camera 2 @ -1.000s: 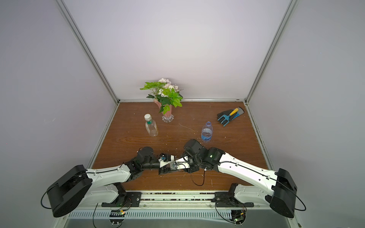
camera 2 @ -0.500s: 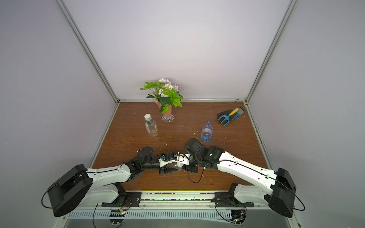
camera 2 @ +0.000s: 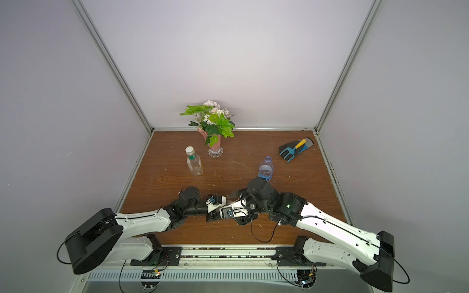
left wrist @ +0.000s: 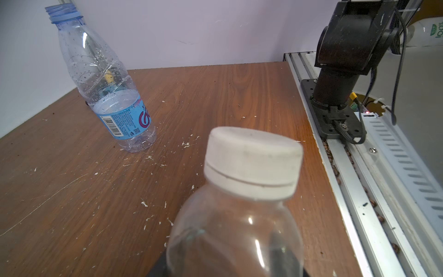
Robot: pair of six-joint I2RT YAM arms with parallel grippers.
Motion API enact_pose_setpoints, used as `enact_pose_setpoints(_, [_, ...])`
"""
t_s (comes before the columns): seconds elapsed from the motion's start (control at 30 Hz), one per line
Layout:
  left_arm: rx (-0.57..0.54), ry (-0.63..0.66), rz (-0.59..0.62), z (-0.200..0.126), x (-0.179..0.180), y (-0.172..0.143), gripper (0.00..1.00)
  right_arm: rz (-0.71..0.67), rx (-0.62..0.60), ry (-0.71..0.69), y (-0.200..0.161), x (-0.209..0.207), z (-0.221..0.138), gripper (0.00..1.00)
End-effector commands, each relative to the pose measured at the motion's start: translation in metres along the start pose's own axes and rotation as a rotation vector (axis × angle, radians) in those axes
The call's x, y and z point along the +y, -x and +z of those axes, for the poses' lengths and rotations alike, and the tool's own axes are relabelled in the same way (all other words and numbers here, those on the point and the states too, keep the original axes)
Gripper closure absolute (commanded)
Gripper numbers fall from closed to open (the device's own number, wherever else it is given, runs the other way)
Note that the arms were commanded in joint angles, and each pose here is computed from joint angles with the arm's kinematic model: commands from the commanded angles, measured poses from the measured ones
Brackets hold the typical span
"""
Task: Screw on the bottle caps
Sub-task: Screw the bottle cap onto the plastic bottle.
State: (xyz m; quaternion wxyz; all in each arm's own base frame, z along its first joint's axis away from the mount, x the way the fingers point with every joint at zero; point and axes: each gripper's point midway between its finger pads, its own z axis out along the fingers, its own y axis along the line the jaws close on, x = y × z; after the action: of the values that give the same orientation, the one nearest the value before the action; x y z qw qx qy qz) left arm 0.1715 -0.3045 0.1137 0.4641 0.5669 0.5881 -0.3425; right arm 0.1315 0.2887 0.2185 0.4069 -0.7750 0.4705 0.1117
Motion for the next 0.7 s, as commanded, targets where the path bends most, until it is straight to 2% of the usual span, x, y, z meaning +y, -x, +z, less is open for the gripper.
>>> enact_pose_setpoints(0.0, [0.037, 0.003, -0.015, 0.002, 0.001, -0.007, 0.84, -0.145, 0.065, 0.08, -0.015, 0.016, 0.005, 0.25])
enact_pose_setpoints(0.13, [0.038, 0.002, -0.015, 0.001, 0.0, -0.008, 0.84, -0.153, 0.11, 0.08, -0.026, 0.017, 0.013, 0.28])
enact_pose_setpoints(0.3, [0.038, 0.001, -0.016, 0.001, 0.0, -0.007, 0.84, -0.148, 0.095, 0.067, -0.025, 0.014, 0.02, 0.34])
enact_pose_setpoints(0.47, [0.034, 0.002, -0.01, 0.0, 0.0, -0.006, 0.84, -0.145, 0.152, 0.068, -0.036, 0.013, 0.028, 0.38])
enact_pose_setpoints(0.67, [0.034, 0.004, -0.009, 0.0, 0.0, -0.006, 0.83, -0.139, 0.157, 0.067, -0.037, 0.012, 0.031, 0.46])
